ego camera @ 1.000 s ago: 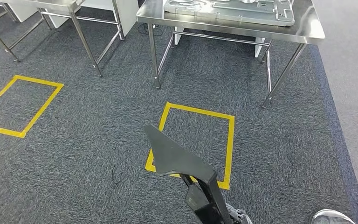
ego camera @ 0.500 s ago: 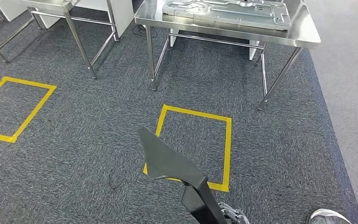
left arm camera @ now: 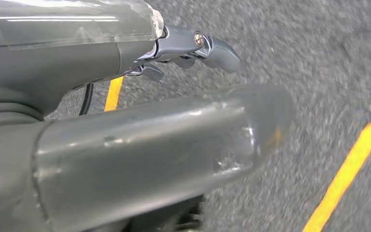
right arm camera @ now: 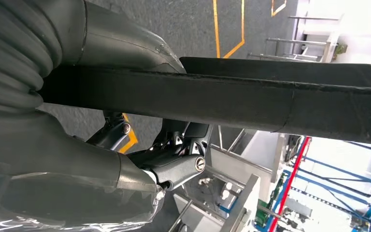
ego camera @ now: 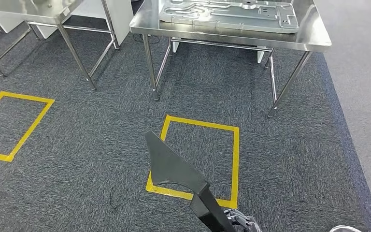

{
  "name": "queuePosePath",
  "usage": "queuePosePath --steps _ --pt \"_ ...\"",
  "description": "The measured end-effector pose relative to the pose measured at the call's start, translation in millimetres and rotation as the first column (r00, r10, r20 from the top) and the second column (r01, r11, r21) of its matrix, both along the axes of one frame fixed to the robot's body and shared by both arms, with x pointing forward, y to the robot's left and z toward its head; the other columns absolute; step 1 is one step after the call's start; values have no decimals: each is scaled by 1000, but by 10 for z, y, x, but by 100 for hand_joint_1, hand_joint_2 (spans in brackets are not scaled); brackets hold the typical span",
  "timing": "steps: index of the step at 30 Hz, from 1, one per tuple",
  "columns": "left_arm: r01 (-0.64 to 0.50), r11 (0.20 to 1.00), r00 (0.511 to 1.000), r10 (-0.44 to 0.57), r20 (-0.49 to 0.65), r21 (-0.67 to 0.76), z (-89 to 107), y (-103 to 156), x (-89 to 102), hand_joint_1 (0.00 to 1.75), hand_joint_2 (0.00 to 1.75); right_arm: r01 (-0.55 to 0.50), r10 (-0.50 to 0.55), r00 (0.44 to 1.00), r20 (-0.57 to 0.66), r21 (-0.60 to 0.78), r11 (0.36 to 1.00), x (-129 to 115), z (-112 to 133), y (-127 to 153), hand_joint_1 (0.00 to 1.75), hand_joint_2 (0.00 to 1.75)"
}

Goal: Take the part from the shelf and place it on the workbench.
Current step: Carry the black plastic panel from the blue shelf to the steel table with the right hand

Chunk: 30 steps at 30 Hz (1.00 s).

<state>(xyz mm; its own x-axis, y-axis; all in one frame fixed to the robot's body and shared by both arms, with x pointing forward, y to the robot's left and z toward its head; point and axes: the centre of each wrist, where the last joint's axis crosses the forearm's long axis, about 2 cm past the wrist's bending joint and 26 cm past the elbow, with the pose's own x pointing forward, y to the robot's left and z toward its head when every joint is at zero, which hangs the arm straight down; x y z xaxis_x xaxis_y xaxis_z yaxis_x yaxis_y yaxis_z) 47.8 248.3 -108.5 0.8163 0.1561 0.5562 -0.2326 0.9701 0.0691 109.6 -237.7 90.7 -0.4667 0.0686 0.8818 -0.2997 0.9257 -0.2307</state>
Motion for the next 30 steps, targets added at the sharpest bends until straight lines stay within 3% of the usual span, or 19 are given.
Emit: queuePosePath --steps 20,30 --pt "3 1000 1000 -3 -11 -1 -5 16 -27 0 0 26 -24 999 46 -42 999 41 58 25 175 175" --pt "15 1000 1000 -15 -7 -8 -6 114 23 0 0 220 -181 969 168 -254 942 151 228 -21 175 175"
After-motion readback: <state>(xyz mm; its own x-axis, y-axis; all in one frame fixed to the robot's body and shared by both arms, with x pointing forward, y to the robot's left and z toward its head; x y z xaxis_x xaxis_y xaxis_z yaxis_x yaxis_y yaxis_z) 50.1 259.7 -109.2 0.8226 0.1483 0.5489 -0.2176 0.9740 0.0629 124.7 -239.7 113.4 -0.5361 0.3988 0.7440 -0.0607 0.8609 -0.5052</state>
